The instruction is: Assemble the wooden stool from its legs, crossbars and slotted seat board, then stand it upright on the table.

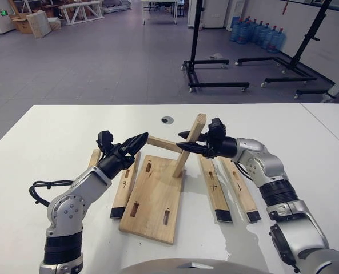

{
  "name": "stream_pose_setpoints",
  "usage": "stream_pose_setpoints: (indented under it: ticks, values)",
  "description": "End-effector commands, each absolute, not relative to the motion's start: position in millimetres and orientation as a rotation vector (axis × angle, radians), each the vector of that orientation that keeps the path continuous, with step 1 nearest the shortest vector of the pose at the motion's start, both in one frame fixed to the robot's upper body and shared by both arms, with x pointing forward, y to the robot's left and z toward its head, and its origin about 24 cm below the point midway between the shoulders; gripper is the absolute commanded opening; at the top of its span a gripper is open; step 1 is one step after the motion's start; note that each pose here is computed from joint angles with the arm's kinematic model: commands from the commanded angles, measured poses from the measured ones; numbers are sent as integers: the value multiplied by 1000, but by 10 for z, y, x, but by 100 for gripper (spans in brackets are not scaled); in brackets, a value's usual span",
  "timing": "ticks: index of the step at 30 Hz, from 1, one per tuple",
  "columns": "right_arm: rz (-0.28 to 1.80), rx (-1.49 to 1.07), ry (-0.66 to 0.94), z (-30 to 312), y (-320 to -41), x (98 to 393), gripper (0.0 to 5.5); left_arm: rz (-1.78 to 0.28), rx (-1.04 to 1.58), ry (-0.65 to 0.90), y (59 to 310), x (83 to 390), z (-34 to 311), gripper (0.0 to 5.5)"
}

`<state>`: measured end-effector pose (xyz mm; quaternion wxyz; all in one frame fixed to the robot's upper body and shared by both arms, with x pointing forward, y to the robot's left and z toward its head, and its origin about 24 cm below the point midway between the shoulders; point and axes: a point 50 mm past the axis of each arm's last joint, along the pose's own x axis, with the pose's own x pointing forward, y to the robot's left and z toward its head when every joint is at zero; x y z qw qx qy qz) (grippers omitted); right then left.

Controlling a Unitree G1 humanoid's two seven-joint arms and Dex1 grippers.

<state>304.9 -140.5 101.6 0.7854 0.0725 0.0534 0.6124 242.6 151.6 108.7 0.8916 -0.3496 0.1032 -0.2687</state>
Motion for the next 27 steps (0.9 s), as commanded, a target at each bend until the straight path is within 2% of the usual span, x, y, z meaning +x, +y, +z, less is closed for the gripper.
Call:
stream_pose_setpoints:
  ticks: [1,9,13,18,22,25,27]
  values:
    - [1189,112,403,472,-1545,2905,266,-554,-719,225,1512,2432,1062,302]
    - [1191,158,331,676,-1546,3004,398,-552,-716,228,1513,2418,1047,302]
    - [1265,74,352,836,-1683,2956,398,-551,-706,224,1526,2421,1059,302]
    - [1251,-64,404,979,-2119,2776,398,-576,-657,179,1637,2471,1217,302]
    - [1038,-97,343,1248,-2516,2531,398,-631,-586,22,1856,2533,1732,302]
    - [816,-172,206,1461,-2495,2400,398,-622,-489,-84,2025,2499,2107,302]
    - [664,-201,249,1421,-2436,2311,398,-582,-411,-141,2140,2418,2289,302]
